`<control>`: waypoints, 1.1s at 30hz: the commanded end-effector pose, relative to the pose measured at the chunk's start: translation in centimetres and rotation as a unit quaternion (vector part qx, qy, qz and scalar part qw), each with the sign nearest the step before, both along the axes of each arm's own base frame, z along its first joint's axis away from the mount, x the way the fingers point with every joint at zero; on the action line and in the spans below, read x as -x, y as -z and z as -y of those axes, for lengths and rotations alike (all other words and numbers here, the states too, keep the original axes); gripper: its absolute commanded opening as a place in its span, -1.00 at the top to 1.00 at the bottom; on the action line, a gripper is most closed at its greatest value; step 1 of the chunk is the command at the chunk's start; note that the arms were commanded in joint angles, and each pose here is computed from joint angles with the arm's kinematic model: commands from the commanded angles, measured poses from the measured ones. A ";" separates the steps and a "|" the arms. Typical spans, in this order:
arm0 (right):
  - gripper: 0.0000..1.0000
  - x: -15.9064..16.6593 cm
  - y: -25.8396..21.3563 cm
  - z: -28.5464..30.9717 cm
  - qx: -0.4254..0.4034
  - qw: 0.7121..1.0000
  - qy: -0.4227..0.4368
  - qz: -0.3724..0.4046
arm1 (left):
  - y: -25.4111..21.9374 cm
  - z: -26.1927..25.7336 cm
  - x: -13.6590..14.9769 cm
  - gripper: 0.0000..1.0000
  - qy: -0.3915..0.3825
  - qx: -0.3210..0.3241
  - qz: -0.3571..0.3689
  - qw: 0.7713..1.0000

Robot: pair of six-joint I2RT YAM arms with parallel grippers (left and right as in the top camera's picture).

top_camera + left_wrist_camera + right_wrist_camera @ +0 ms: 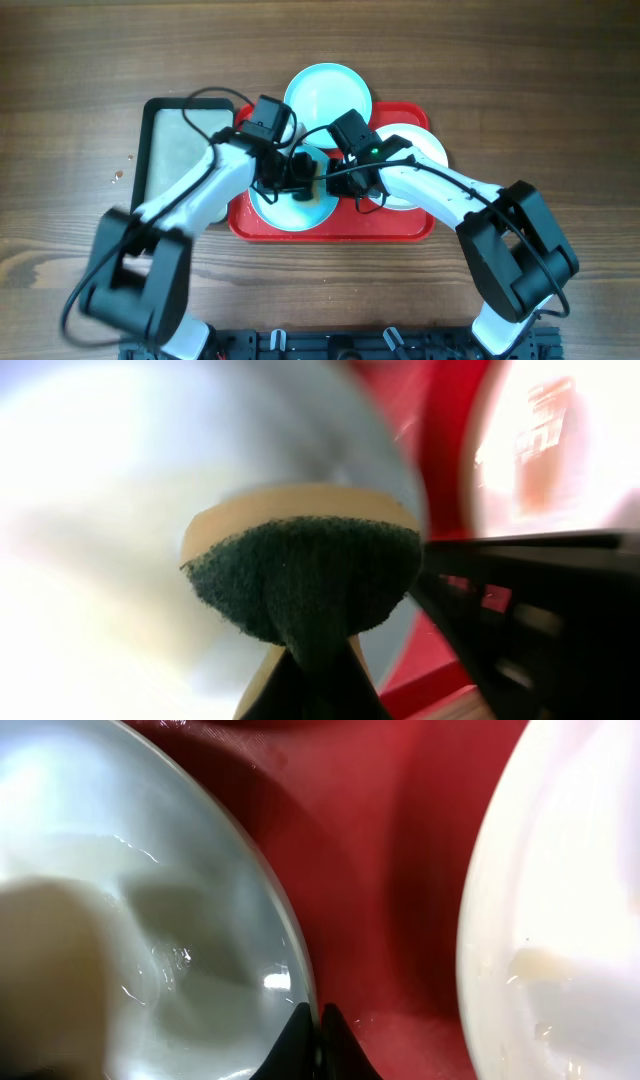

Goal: Clean dirty plates on tray and stack at the side
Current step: 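Scrub the blue plate surface with the sponge in circular strokes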

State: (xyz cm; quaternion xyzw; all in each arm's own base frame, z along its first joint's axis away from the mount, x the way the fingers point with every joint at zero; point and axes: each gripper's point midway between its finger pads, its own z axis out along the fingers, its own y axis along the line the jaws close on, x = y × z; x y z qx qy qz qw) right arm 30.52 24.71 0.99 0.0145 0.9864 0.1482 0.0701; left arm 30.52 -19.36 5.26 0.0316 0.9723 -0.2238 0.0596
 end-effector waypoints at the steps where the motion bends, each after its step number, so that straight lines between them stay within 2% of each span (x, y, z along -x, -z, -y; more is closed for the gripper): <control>1: 0.91 0.5 0.5 -0.3 -0.001 1.000 -0.010 -0.009 | -4.5 -2.6 -2.0 0.92 -0.024 -0.054 0.089 0.994; 5: 0.91 0.4 0.5 -0.3 -0.002 1.000 -0.010 -0.008 | -2.7 -5.6 -0.9 0.92 -0.039 -0.139 0.062 0.988; 10: 0.91 0.5 0.5 -0.3 -0.001 1.000 -0.011 -0.009 | -0.2 -6.1 -0.7 0.92 -0.039 -0.165 0.029 0.985; 14: 0.91 0.4 0.5 -0.3 -0.001 1.000 -0.011 -0.008 | 2.0 -7.7 -0.9 0.92 -0.068 -0.215 0.010 0.974; 19: 0.91 0.4 0.5 -0.3 -0.001 1.000 -0.012 -0.008 | 4.6 -7.6 -0.6 0.92 -0.085 -0.223 -0.023 0.971; 23: 0.92 0.4 0.5 -0.3 -0.001 1.000 -0.012 -0.008 | 6.9 -6.8 0.6 0.92 -0.065 -0.230 -0.056 0.969; 30: 0.91 0.5 0.5 -0.3 -0.001 1.000 -0.011 -0.008 | 7.5 -1.6 2.2 0.92 -0.012 -0.163 -0.070 0.984; 33: 0.92 0.5 0.5 -0.3 -0.001 1.000 -0.011 -0.008 | 7.4 -0.1 2.9 0.92 0.009 -0.157 -0.065 0.985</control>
